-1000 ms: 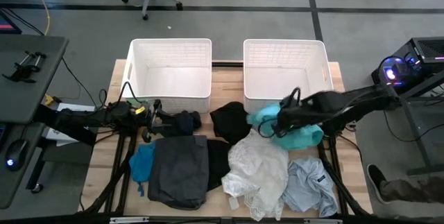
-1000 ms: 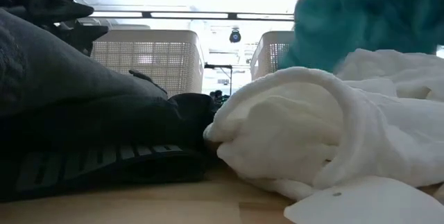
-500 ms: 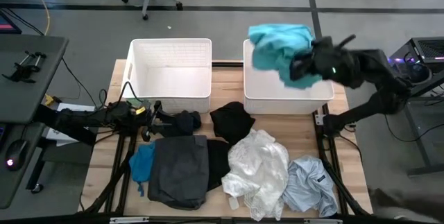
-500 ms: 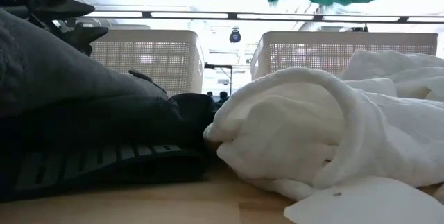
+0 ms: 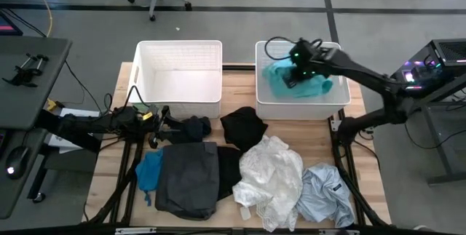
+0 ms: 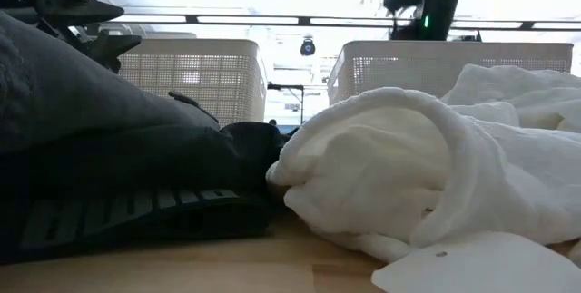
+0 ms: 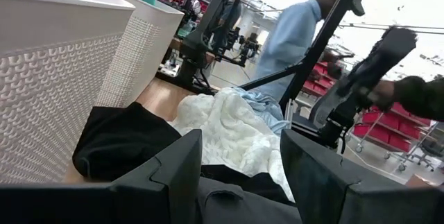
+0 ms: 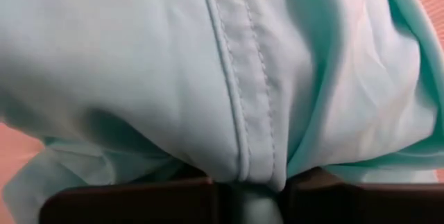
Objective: Sort clothes
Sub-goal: Put the light blue shorts into the right bin, then put the dark gray pants into the left bin
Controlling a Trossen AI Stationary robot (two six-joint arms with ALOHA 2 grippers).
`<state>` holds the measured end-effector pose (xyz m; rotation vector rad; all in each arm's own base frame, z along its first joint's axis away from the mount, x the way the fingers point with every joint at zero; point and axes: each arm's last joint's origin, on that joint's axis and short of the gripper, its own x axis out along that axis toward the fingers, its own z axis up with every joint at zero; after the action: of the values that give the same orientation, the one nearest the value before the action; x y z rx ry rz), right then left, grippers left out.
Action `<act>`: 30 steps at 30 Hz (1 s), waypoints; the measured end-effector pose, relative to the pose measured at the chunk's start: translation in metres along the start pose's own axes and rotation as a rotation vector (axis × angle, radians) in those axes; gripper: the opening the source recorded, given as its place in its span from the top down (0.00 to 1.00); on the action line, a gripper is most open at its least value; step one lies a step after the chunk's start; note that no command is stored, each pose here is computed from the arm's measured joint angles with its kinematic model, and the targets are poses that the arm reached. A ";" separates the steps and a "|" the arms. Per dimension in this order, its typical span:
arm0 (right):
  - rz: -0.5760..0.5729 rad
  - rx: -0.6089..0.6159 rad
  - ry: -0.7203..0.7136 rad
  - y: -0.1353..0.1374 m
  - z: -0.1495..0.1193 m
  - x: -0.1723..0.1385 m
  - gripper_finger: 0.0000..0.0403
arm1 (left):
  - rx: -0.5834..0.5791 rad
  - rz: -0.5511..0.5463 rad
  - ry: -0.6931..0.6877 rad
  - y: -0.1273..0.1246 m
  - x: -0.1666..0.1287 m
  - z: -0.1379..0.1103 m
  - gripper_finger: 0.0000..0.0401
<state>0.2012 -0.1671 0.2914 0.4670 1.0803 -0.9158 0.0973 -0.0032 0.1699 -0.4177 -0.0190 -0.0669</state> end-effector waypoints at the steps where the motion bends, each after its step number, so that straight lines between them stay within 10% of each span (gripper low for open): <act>1: 0.000 0.003 0.034 0.000 -0.002 0.015 0.91 | 0.000 0.000 0.000 0.000 0.000 0.000 0.54; 12: -0.019 0.008 0.230 0.004 -0.010 0.065 0.45 | 0.001 0.000 0.001 0.000 0.000 0.000 0.54; 21: -0.087 0.050 0.039 -0.012 0.018 -0.028 0.29 | -0.029 -0.002 -0.007 0.000 0.000 0.000 0.54; 30: 0.360 0.190 -0.597 0.010 0.025 -0.134 0.33 | -0.473 -0.070 -0.160 -0.005 -0.001 0.015 0.54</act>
<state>0.2002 -0.1253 0.4217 0.4825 0.3515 -0.7654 0.0956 -0.0019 0.1857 -0.8947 -0.1784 -0.1074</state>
